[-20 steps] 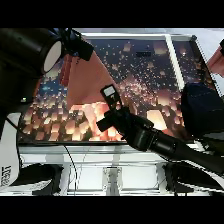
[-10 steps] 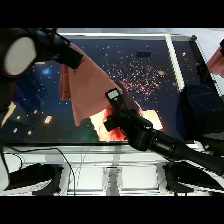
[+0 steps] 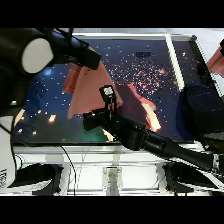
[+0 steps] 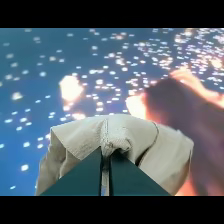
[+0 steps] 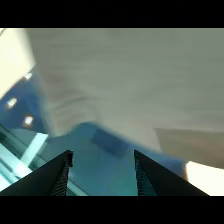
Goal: Fold the clothes and pants, and hang the long-sleeved shirts on hangers.
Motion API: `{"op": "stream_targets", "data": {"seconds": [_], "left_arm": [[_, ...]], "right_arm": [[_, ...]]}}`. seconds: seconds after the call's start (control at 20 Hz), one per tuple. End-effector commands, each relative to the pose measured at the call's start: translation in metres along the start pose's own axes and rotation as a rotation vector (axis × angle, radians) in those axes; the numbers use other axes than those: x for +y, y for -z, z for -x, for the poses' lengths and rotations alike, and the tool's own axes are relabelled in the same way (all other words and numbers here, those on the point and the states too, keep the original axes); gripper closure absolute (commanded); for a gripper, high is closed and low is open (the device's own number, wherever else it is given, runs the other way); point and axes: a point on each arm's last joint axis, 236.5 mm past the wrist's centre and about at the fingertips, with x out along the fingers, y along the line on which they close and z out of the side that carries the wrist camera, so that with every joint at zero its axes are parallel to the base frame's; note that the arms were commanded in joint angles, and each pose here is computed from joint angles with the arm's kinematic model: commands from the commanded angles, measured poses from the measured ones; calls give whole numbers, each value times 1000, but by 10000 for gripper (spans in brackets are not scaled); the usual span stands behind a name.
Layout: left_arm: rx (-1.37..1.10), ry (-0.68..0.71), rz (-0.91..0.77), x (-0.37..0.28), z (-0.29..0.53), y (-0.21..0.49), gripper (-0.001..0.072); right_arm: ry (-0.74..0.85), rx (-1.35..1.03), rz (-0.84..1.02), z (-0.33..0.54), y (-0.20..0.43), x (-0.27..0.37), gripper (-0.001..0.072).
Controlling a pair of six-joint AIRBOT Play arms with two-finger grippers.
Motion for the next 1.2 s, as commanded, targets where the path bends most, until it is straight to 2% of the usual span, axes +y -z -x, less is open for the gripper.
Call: {"op": "stream_targets", "data": {"seconds": [0.0,0.15,0.25,0.35,0.55,0.8,0.95,1.05,1.15], "left_arm": [[42,-52,-3,8,-21,10,678],[166,-149,14,44,-39,42,677],[215,-127,7,49,-48,55,677],[271,-60,-21,40,-55,69,678],[517,70,-132,10,-66,137,677],[935,358,-212,-56,-64,267,678],[1142,470,-229,-76,-53,340,677],[1198,527,-230,-87,-51,371,677],[1158,528,-213,-93,-64,377,677]], "right_arm": [[94,32,-13,3,7,-21,317],[405,120,42,31,21,-92,335],[580,166,140,56,21,-130,335],[664,207,269,75,15,-147,334],[688,185,381,97,-8,-151,334],[673,160,402,113,-20,-148,334],[695,168,395,121,-21,-152,334],[698,170,394,121,-20,-153,334],[698,170,394,121,-20,-153,334]]}}
